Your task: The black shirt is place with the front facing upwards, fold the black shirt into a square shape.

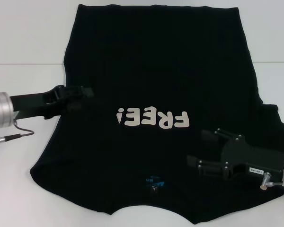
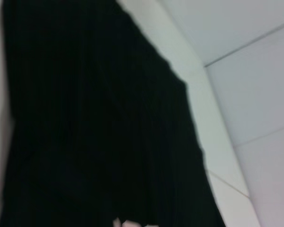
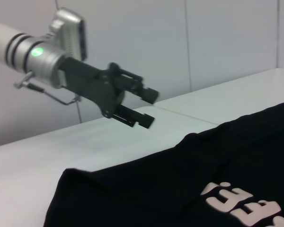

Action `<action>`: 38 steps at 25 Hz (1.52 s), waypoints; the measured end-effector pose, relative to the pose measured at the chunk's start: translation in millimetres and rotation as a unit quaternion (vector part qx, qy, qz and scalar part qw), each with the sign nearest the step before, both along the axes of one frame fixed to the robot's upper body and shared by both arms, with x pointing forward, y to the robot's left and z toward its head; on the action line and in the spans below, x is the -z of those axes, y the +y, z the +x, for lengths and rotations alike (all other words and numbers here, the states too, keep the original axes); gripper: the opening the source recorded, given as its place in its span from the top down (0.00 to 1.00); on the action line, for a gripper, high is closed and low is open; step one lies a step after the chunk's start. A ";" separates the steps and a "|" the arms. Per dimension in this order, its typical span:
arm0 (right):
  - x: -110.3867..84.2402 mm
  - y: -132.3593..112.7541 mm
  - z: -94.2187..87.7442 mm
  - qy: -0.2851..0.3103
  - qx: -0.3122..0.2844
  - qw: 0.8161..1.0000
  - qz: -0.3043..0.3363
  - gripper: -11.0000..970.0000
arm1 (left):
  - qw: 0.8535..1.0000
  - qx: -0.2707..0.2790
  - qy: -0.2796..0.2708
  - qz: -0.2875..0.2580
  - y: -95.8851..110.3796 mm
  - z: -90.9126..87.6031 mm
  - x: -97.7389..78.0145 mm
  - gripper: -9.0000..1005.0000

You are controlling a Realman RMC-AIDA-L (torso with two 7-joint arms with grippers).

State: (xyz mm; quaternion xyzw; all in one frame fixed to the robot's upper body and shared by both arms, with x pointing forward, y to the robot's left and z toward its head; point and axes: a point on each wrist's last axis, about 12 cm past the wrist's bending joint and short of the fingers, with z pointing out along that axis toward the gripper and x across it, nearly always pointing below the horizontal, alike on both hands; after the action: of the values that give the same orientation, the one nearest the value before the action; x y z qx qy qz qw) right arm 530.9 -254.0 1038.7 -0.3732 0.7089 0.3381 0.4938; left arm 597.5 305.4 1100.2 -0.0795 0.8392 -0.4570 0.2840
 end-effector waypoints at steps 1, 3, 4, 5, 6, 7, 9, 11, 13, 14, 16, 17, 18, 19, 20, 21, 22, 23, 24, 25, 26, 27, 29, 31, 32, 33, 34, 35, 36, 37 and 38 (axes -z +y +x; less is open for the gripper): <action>-0.2 -1.0 0.0 0.002 0.005 1.000 0.004 0.06 | 0.999 0.013 -0.033 0.008 2.0 -3.0 -1.1 0.39; -1.2 -5.3 0.1 0.011 0.025 0.999 0.020 0.06 | 0.998 0.024 -0.058 0.015 2.7 -5.5 -1.4 0.37; -1.7 -8.0 0.0 0.019 0.036 0.999 0.029 0.06 | 0.984 0.075 -0.159 0.038 0.6 -18.8 -0.5 0.36; -2.8 -11.4 0.5 0.028 0.047 0.998 0.038 0.06 | 0.980 0.085 -0.177 0.044 0.0 -21.7 0.3 0.35; -4.4 -15.8 1.4 0.042 0.059 0.996 0.044 0.06 | 0.970 0.104 -0.213 0.055 -1.3 -27.8 1.7 0.34; -6.7 -20.3 3.1 0.054 0.070 0.995 0.050 0.06 | 0.959 0.124 -0.246 0.064 -4.5 -35.6 4.9 0.33; -12.9 -31.8 6.8 0.088 0.094 0.990 0.061 0.06 | 0.937 0.156 -0.299 0.090 -11.4 -50.4 13.4 0.31; -22.2 -47.9 10.7 0.123 0.122 0.983 0.066 0.06 | 0.923 0.177 -0.323 0.111 -16.6 -60.4 21.1 0.30; -34.5 -66.6 15.4 0.158 0.149 0.974 0.061 0.06 | 0.909 0.202 -0.341 0.129 -22.4 -69.8 28.9 0.28; -40.9 -75.5 17.6 0.178 0.163 0.969 0.057 0.06 | 0.903 0.211 -0.349 0.136 -24.7 -73.6 32.1 0.27; -59.1 -98.9 23.9 0.223 0.200 0.953 0.037 0.06 | 0.895 0.218 -0.360 0.147 -25.4 -78.4 36.1 0.25; -65.0 -105.7 26.1 0.244 0.215 0.945 0.030 0.06 | 0.891 0.221 -0.365 0.152 -24.8 -80.5 37.6 0.24; -73.7 -116.0 29.2 0.268 0.236 0.934 0.017 0.06 | 0.889 0.222 -0.369 0.155 -24.0 -82.2 38.7 0.24; -81.0 -123.7 32.2 0.288 0.252 0.924 0.007 0.06 | 0.887 0.224 -0.372 0.158 -23.5 -83.6 39.6 0.23; -90.2 -133.3 35.8 0.315 0.275 0.908 -0.006 0.06 | 0.885 0.225 -0.374 0.160 -22.9 -84.5 40.2 0.22; -95.1 -138.1 38.1 0.330 0.288 0.899 -0.013 0.06 | 0.885 0.225 -0.375 0.162 -21.7 -86.3 41.2 0.20; -101.5 -142.8 41.8 0.347 0.302 0.888 -0.023 0.06 | 0.884 0.225 -0.376 0.163 -20.8 -87.2 41.5 0.18; -108.2 -147.4 45.9 0.362 0.318 0.876 -0.035 0.06 | 0.884 0.225 -0.376 0.164 -20.2 -87.8 41.7 0.15; -115.8 -149.3 51.9 0.377 0.329 0.864 -0.059 0.06 | 0.884 0.226 -0.376 0.164 -19.8 -88.1 41.8 0.13; -115.8 -149.3 51.9 0.377 0.329 0.864 -0.059 0.06 | 0.883 0.228 -0.375 0.165 -19.5 -88.6 41.9 0.11; -118.8 -148.7 54.7 0.383 0.332 0.859 -0.073 0.06 | 0.883 0.229 -0.375 0.165 -19.5 -88.9 42.1 0.11; -120.1 -147.2 57.6 0.387 0.336 0.854 -0.085 0.06 | 0.883 0.230 -0.375 0.165 -19.5 -89.2 42.3 0.11; -121.4 -141.7 63.7 0.388 0.339 0.850 -0.104 0.06 | 0.882 0.233 -0.374 0.165 -19.8 -90.0 43.0 0.11; -119.3 -134.1 70.2 0.386 0.339 0.850 -0.115 0.06 | 0.882 0.238 -0.372 0.166 -20.7 -90.8 44.0 0.11; -117.7 -130.4 73.6 0.384 0.338 0.851 -0.116 0.06 | 0.881 0.241 -0.371 0.166 -21.4 -91.1 44.6 0.11; -115.0 -126.6 76.8 0.382 0.337 0.852 -0.118 0.06 | 0.881 0.243 -0.370 0.167 -21.8 -91.0 44.9 0.11; -112.1 -122.3 79.4 0.383 0.334 0.853 -0.122 0.06 | 0.880 0.245 -0.370 0.167 -22.4 -91.0 45.0 0.11; -108.1 -118.5 82.4 0.383 0.333 0.852 -0.129 0.06 | 0.880 0.247 -0.370 0.167 -22.6 -91.0 45.1 0.11; -104.3 -114.7 85.1 0.383 0.332 0.851 -0.136 0.06 | 0.880 0.247 -0.370 0.167 -22.7 -91.0 45.1 0.12; -100.1 -111.2 87.0 0.384 0.330 0.850 -0.143 0.06 | 0.880 0.248 -0.370 0.167 -22.6 -91.1 45.0 0.12; -98.2 -108.8 89.2 0.383 0.331 0.850 -0.147 0.06 | 0.880 0.248 -0.370 0.167 -22.3 -91.2 45.0 0.12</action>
State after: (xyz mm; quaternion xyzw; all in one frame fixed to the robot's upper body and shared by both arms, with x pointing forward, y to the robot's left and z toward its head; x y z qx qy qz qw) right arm 620.0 -362.8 1136.9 -0.0259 0.9647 0.1626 0.2055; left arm 506.3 283.1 1055.1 0.3543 0.7295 -0.3614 0.4602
